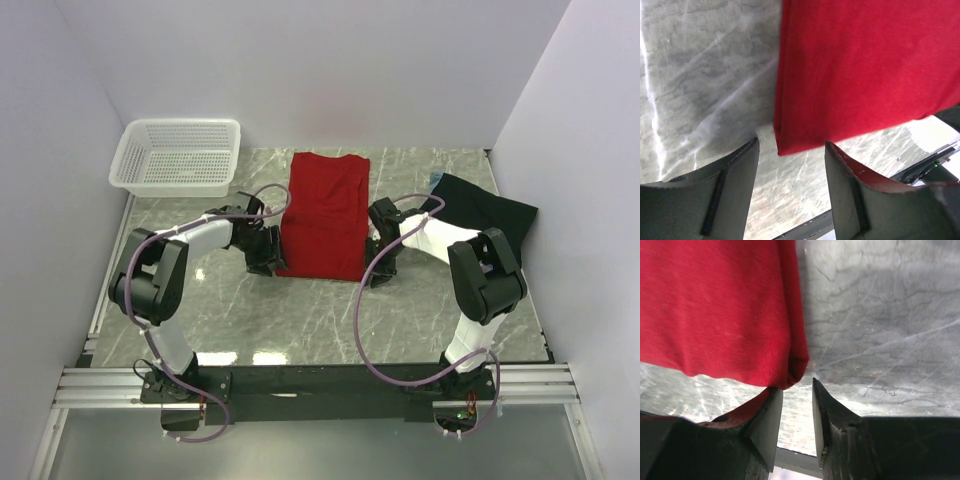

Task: Fold and stack the t-shirts
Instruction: Fold the tshirt

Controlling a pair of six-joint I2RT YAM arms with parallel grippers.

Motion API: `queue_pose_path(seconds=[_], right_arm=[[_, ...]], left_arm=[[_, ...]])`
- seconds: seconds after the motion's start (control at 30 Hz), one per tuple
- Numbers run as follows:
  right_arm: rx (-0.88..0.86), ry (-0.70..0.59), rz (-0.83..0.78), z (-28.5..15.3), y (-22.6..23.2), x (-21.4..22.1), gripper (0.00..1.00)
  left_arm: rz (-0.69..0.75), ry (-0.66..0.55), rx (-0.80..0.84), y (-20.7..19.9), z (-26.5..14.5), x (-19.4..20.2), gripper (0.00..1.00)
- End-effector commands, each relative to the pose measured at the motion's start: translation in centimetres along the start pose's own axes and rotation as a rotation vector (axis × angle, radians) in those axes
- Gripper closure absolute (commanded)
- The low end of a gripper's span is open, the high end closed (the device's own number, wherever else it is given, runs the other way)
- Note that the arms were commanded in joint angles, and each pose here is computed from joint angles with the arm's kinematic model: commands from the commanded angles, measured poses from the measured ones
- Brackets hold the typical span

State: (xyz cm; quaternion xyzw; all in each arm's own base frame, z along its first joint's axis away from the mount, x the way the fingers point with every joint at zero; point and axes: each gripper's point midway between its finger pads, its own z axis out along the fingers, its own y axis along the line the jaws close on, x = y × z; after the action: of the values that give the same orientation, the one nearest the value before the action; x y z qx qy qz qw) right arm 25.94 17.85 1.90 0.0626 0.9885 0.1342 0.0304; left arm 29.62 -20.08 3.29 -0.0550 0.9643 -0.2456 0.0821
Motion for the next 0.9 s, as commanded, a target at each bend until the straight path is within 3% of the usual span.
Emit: queue_pose_path(seconds=[0.0, 0.13, 0.23, 0.33, 0.5, 0.87], right_arm=[[-0.026, -0.071, -0.032, -1.0, 1.5, -2.2, 0.63], [-0.009, -0.069, -0.036, -0.8, 1.3, -2.6, 0.64], [0.01, -0.054, -0.044, -0.5, 1.0, -2.5, 0.72], [0.022, -0.043, -0.044, -0.4, 0.7, -2.2, 0.82], [0.042, -0.029, -0.046, -0.6, 0.0, -1.4, 0.97], [0.113, -0.036, -0.047, -1.9, -1.9, -0.1, 1.0]], left_arm=[[0.003, -0.014, 0.015, -1.0, 0.3, -1.1, 0.4], [-0.006, 0.009, 0.0, -0.6, 1.0, -0.7, 0.42], [-0.013, 0.017, 0.005, -0.6, 1.6, -0.5, 0.52], [-0.02, 0.018, 0.003, -0.6, 1.9, -0.5, 0.65], [-0.023, -0.006, -0.028, -0.2, 1.8, -0.9, 0.97], [-0.037, -0.088, -0.09, 0.2, -0.5, -1.7, 1.0]])
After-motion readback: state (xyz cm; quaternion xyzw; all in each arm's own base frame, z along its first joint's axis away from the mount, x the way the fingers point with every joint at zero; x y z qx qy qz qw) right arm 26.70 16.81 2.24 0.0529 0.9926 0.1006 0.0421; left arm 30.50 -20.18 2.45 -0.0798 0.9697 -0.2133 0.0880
